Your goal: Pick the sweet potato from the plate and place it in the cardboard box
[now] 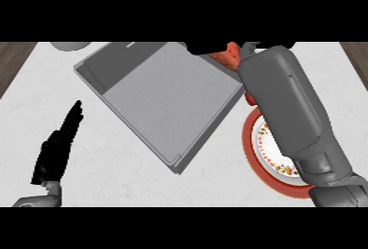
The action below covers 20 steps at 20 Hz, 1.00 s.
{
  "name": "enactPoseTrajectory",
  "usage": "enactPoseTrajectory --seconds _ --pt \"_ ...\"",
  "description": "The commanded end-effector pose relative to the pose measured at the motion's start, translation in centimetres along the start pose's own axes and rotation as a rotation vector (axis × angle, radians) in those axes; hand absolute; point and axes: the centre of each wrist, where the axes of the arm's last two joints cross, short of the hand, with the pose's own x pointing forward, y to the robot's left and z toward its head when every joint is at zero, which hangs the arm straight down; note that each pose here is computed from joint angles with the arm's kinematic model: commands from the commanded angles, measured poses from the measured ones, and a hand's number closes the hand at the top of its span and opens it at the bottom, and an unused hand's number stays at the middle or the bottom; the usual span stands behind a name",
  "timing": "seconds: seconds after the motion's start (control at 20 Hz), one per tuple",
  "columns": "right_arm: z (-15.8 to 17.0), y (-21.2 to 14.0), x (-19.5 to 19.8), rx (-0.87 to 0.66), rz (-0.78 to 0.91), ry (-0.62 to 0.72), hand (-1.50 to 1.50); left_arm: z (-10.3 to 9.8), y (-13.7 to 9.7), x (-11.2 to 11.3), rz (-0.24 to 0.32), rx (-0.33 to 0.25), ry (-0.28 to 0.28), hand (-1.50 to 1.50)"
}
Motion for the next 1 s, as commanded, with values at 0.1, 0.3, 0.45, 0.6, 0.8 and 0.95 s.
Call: enactPoseTrajectory --seconds 0.1,0.3,0.45,0.6,0.8,0.95 --pt "-3.0 3.5 2.5 0.074 0.013 0.037 1.50 -1.2 0.5 0.2 -0.009 -0.002 -0.007 0.00" --pt "-3.6 5.8 2.0 0.134 0.040 0.089 1.50 -0.1 -2.1 0.6 -0.006 -0.019 -0.029 0.00" --pt "-4.0 6.6 1.4 0.120 0.049 0.131 1.50 -0.8 -0.5 1.1 0.013 -0.043 -0.030 0.00" --pt "-3.7 7.7 0.2 0.172 0.081 0.191 1.50 -1.0 -0.7 1.0 0.002 -0.051 -0.020 0.00" --pt "-3.7 8.0 -0.4 0.144 0.016 0.283 -1.50 -1.5 -2.4 1.7 -0.007 -0.064 -0.052 0.00" --pt "-3.1 8.8 -1.6 0.125 -0.005 0.286 -1.50 -1.4 -1.8 2.0 0.002 -0.083 -0.048 0.00"
